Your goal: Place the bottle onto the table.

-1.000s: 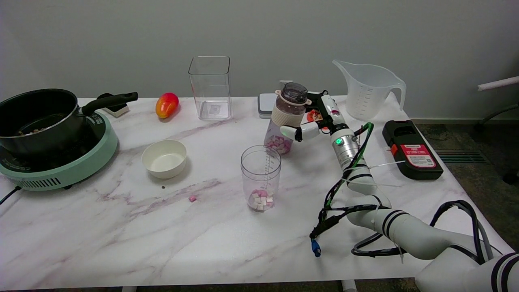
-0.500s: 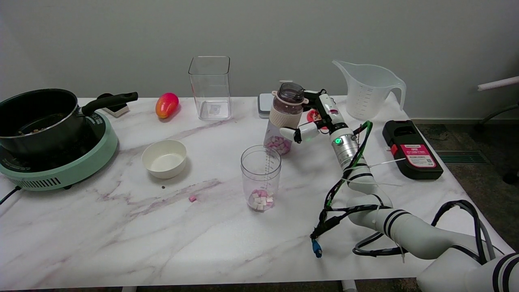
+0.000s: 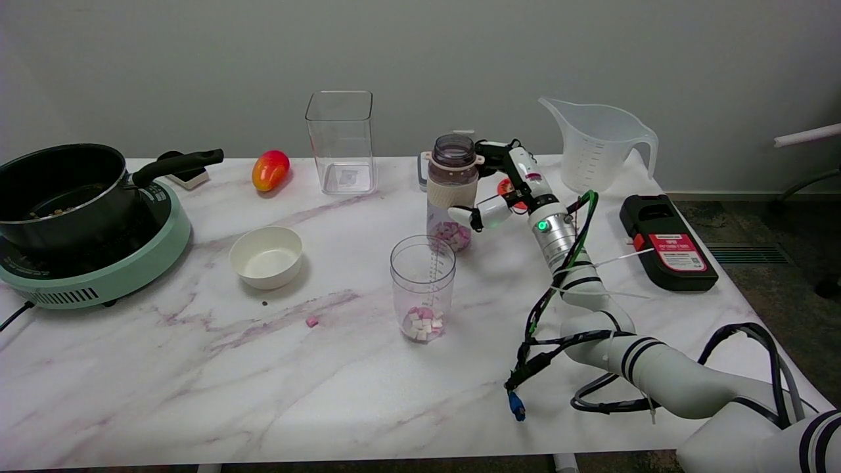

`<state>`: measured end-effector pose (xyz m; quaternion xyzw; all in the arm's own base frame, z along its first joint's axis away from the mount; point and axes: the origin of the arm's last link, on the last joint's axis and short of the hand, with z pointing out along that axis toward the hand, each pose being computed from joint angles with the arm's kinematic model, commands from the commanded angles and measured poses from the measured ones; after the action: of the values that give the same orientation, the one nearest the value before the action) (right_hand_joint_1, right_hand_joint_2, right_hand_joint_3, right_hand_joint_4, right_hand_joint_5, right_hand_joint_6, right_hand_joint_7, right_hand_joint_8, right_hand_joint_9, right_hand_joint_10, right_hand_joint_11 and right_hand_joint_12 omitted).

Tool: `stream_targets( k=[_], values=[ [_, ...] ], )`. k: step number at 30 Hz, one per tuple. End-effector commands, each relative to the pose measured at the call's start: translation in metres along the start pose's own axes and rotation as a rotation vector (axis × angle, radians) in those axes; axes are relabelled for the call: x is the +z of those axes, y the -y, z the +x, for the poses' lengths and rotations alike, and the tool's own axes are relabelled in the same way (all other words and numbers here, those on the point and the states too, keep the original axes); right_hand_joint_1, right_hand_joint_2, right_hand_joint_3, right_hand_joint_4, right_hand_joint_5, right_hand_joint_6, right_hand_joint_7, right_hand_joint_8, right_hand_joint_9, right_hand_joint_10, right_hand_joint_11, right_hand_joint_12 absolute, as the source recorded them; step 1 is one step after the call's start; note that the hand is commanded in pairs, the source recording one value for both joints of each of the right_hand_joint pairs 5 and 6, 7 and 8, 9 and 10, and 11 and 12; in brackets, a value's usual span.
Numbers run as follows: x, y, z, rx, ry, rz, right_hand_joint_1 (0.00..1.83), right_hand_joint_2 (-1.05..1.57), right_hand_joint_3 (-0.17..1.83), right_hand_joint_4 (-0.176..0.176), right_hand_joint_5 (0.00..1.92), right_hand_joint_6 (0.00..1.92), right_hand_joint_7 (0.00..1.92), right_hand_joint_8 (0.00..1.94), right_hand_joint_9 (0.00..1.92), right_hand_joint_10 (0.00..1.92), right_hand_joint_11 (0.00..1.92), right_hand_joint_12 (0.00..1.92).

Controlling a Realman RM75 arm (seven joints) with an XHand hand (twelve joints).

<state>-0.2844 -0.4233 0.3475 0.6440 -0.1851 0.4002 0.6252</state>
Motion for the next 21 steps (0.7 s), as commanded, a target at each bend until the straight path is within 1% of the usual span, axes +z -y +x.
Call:
stream_targets(
  k=[1,12,15,18,19,20,21],
  values=[
    [0.001,0.007,-0.002,-0.005,0.011,0.025,1.22,-0.04,1.07,0.0,0.8,0.8,1.03,1.03,0.61,0.61,0.69,0.69],
    [-0.006,0.002,0.0,-0.004,0.013,0.015,1.22,-0.12,1.12,0.0,0.83,0.83,0.97,0.97,0.6,0.6,0.68,0.68],
    [-0.008,0.001,0.001,-0.003,0.012,0.014,1.22,-0.2,1.16,0.0,0.82,0.82,0.91,0.91,0.59,0.59,0.68,0.68],
    [-0.009,0.0,0.003,-0.004,0.01,0.014,1.21,-0.36,1.21,0.0,0.73,0.73,0.75,0.75,0.56,0.56,0.68,0.68],
    [-0.01,0.0,0.003,-0.006,0.009,0.014,1.21,-0.44,1.2,0.0,0.66,0.66,0.69,0.69,0.55,0.55,0.68,0.68],
    [-0.01,-0.001,0.004,-0.005,0.009,0.013,1.2,-0.51,1.15,0.0,0.55,0.55,0.66,0.66,0.54,0.54,0.68,0.68],
    [-0.011,-0.001,0.004,-0.007,0.009,0.014,1.19,-0.56,1.14,0.0,0.47,0.47,0.64,0.64,0.53,0.53,0.67,0.67]
  ],
)
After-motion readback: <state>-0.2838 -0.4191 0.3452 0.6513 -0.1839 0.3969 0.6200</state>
